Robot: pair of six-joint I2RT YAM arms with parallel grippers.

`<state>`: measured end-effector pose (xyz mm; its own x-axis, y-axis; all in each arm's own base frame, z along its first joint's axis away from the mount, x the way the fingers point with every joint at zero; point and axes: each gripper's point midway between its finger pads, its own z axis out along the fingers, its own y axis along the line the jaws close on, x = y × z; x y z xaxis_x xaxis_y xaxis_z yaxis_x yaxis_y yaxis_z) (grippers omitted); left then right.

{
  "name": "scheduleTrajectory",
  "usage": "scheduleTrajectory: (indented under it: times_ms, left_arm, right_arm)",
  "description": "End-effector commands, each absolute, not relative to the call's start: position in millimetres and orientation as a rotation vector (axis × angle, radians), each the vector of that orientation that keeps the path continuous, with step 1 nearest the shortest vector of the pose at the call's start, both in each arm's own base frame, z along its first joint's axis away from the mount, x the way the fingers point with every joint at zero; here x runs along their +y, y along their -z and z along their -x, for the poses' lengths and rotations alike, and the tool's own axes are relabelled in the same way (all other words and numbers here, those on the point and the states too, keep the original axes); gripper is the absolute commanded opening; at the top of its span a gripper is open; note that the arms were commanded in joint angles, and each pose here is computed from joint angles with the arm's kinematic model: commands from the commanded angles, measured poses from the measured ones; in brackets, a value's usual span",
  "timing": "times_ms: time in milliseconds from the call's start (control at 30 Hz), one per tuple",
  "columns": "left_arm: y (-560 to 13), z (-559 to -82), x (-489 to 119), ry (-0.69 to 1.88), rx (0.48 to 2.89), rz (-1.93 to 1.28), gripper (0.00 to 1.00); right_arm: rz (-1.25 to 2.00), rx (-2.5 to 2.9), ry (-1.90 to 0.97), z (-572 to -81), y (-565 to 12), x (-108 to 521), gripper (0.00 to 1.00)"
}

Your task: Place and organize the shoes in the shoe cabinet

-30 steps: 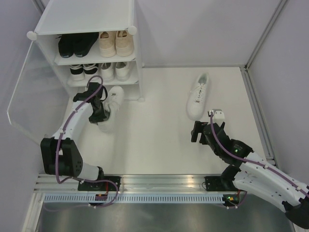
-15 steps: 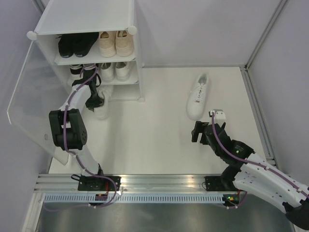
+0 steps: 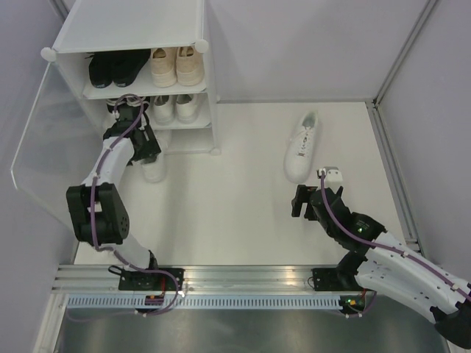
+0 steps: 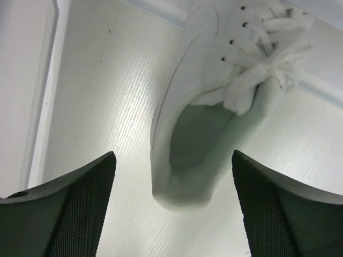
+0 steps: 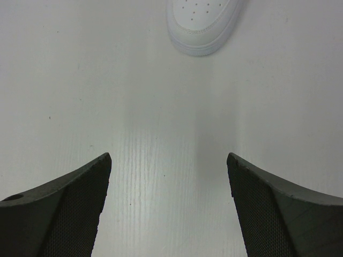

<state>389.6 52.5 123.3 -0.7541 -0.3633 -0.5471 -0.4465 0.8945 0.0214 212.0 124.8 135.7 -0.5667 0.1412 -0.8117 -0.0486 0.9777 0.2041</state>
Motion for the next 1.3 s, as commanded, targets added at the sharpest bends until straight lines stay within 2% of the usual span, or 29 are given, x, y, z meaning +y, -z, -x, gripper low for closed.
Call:
scheduleTrajectory:
  times_ms: [0,67,133,333,500,800,867,967,1000,1067,1100,1167,1200,1267]
  left_arm:
    - [-180.8,-386.5,45.3,-0.109,2.284,0.492,0.92]
    - [-171.2,-374.4,40.8,-0.084,2.266,0.447,0.94]
    - [-188.7,-375.0,34.1,-0.033,2.160,0.360,0.95]
    - [-129.8,-345.3,18.1,0.024,2.280,0.246,0.94]
    - [-109.7,-340.5,21.9,-0.012,2.303,0.268,0.93]
    - [-94.4,-368.1,44.7,-0.149,2.270,0.341,0.80]
    - [-95.5,-375.1,44.4,-0.140,2.256,0.346,0.75]
    - [-102.0,-384.6,42.3,-0.115,2.212,0.350,0.60]
    - [-113.8,-390.5,42.0,-0.103,2.162,0.348,0.49]
    - [-122.4,-393.7,38.1,-0.071,2.119,0.336,0.39]
    - [-133.1,-398.0,37.5,-0.060,2.074,0.331,0.30]
    - [-138.8,-401.8,37.5,-0.053,2.045,0.335,0.22]
    - [-142.0,-403.9,37.4,-0.051,2.035,0.332,0.14]
    - [-143.2,-409.3,38.7,-0.051,2.024,0.351,0.12]
  right_arm:
    - [-0.070,2.140,-0.271,-214.9,-138.2,127.7,0.92]
    - [-0.066,2.142,-0.275,-214.5,-137.3,128.4,0.92]
    - [-0.062,2.146,-0.282,-214.3,-136.8,129.9,0.92]
    - [-0.065,2.130,-0.304,-213.1,-140.3,130.2,0.92]
    - [-0.066,2.123,-0.310,-213.2,-140.8,130.2,0.92]
    - [-0.063,2.114,-0.327,-212.9,-141.5,131.6,0.92]
    - [-0.066,2.116,-0.325,-213.2,-140.4,131.4,0.92]
    - [-0.063,2.122,-0.319,-213.3,-138.8,131.6,0.91]
    - [-0.061,2.126,-0.314,-212.9,-137.9,131.3,0.91]
    - [-0.064,2.128,-0.315,-212.7,-137.7,131.3,0.91]
    - [-0.062,2.128,-0.314,-212.7,-137.7,131.2,0.91]
    - [-0.064,2.128,-0.310,-212.9,-137.1,130.5,0.91]
    - [-0.065,2.128,-0.311,-212.8,-137.1,130.6,0.92]
    - [-0.064,2.130,-0.304,-213.6,-136.0,130.6,0.91]
